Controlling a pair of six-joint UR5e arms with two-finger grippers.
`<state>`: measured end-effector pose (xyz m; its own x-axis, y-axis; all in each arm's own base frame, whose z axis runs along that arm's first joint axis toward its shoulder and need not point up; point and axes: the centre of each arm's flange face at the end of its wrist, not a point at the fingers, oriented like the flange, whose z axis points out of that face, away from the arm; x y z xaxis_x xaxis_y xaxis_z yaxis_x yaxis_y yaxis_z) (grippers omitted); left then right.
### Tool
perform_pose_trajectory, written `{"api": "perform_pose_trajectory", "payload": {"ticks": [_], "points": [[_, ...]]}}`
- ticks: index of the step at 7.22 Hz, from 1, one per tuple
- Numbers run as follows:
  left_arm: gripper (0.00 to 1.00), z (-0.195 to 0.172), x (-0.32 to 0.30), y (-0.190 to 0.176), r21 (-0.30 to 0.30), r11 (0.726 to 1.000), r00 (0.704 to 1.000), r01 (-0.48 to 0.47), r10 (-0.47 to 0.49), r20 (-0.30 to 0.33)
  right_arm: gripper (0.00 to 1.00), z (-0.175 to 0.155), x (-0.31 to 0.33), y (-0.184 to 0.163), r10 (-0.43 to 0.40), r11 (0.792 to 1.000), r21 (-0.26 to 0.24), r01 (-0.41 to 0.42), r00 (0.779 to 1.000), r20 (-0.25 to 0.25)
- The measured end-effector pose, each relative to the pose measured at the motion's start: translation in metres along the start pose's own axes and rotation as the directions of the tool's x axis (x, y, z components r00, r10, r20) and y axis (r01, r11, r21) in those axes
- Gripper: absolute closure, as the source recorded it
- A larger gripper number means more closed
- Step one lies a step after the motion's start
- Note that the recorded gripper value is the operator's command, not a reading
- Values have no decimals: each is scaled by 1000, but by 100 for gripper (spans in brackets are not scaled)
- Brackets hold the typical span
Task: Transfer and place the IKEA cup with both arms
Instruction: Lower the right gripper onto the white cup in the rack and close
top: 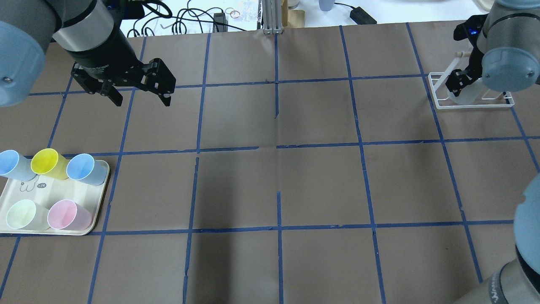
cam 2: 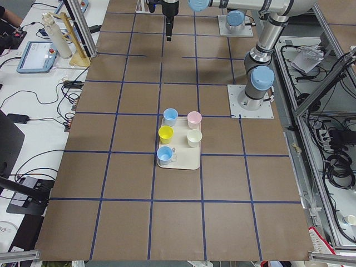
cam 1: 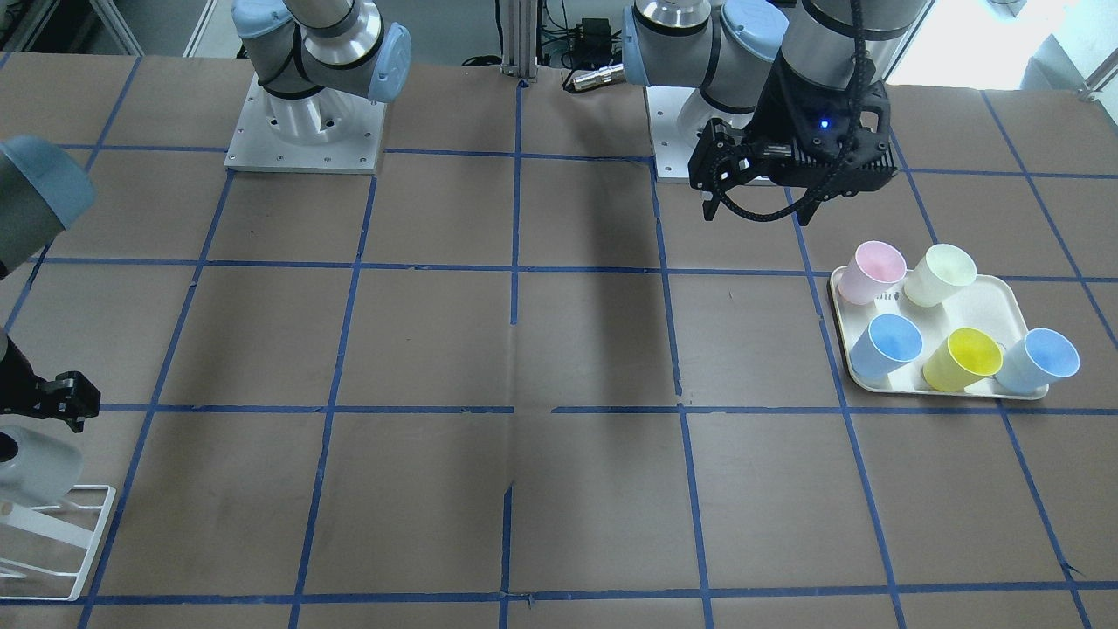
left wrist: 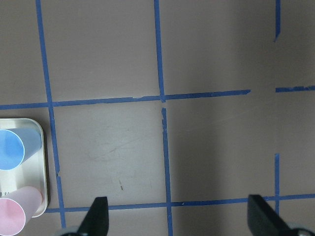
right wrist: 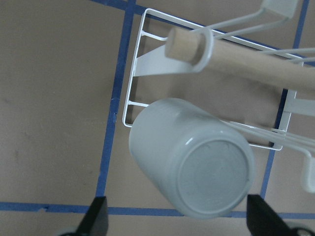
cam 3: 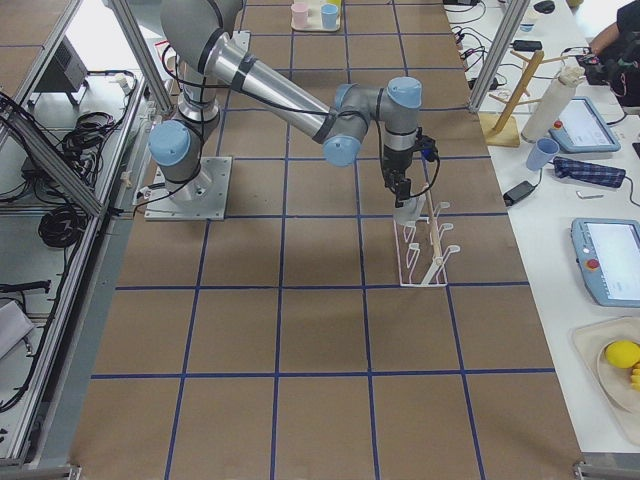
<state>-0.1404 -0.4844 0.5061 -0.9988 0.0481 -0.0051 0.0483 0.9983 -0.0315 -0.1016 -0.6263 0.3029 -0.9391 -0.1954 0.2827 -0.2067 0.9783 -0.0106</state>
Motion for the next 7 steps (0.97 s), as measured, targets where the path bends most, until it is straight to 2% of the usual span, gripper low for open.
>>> {"api": "perform_pose_trajectory", "payload": {"ticks": [7], "points": [[0, 0, 0, 0, -2, 1000, 1000, 0, 0, -1, 0, -4, 9, -12, -49, 998, 32, 50, 999, -12]]}}
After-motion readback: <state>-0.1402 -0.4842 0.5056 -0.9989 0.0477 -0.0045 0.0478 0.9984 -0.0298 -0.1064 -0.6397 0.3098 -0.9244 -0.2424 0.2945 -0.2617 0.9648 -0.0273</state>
